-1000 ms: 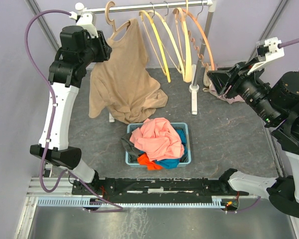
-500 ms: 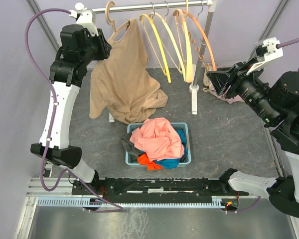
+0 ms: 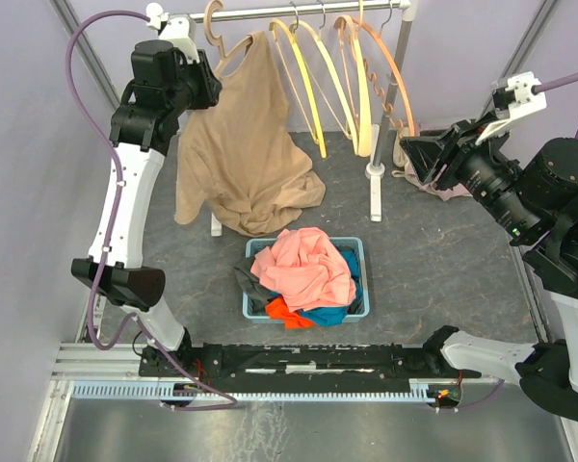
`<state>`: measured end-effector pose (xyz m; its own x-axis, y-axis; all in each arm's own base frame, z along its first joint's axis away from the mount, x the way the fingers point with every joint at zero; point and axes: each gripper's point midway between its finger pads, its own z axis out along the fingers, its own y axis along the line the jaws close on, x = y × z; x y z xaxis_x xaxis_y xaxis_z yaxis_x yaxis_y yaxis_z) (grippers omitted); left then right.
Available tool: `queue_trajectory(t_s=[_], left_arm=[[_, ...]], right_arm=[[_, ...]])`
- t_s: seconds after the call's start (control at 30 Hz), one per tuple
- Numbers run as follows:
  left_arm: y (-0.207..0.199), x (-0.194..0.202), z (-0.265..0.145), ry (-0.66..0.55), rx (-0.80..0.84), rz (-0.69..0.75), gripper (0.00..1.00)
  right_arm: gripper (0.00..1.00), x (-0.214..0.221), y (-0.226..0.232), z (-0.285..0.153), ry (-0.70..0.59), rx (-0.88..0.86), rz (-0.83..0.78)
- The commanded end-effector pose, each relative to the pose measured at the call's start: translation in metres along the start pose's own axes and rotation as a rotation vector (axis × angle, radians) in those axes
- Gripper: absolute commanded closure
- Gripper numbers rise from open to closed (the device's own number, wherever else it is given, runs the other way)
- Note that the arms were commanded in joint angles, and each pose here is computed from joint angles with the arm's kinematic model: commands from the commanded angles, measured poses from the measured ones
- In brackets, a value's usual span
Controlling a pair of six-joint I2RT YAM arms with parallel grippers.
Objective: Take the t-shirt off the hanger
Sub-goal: Pick up the hanger from the clothesline.
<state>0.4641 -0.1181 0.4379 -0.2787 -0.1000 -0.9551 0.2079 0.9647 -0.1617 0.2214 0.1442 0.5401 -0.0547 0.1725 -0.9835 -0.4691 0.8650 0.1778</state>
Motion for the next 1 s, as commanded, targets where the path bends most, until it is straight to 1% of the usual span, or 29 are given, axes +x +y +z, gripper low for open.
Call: queue_trajectory(t_s=[0.0, 0.13, 0.33, 0.47, 0.67, 0.83, 0.97], left_arm=[[-0.011, -0.037, -0.003, -0.117, 0.04, -0.019, 0.7], [-0.013, -0.043, -0.004, -0.13, 0.051, -0.026, 0.82], [-0.017, -0.052, -0.015, -0.16, 0.066, -0.034, 0.97], [-0.022, -0.066, -0.031, -0.211, 0.084, -0.026, 0.97], [-0.027, -0.095, -0.067, -0.33, 0.104, -0.003, 0.97], [-0.035, -0.103, -0.089, -0.358, 0.139, -0.001, 0.97], [-0.038, -0.097, -0.102, -0.347, 0.152, -0.009, 0.97]], right_arm=[[0.53, -0.014, -0.001, 0.003, -0.053, 0.008, -0.01], [0.53, -0.013, -0.001, 0.005, -0.052, 0.012, -0.015], [0.53, -0.012, 0.0, 0.008, -0.049, 0.006, -0.016], [0.53, -0.01, 0.002, 0.011, -0.043, -0.002, -0.014], [0.53, -0.009, 0.005, 0.012, -0.045, -0.016, -0.004], [0.53, -0.009, 0.007, 0.011, -0.047, -0.028, 0.001], [0.53, -0.009, 0.009, 0.012, -0.046, -0.037, 0.005]])
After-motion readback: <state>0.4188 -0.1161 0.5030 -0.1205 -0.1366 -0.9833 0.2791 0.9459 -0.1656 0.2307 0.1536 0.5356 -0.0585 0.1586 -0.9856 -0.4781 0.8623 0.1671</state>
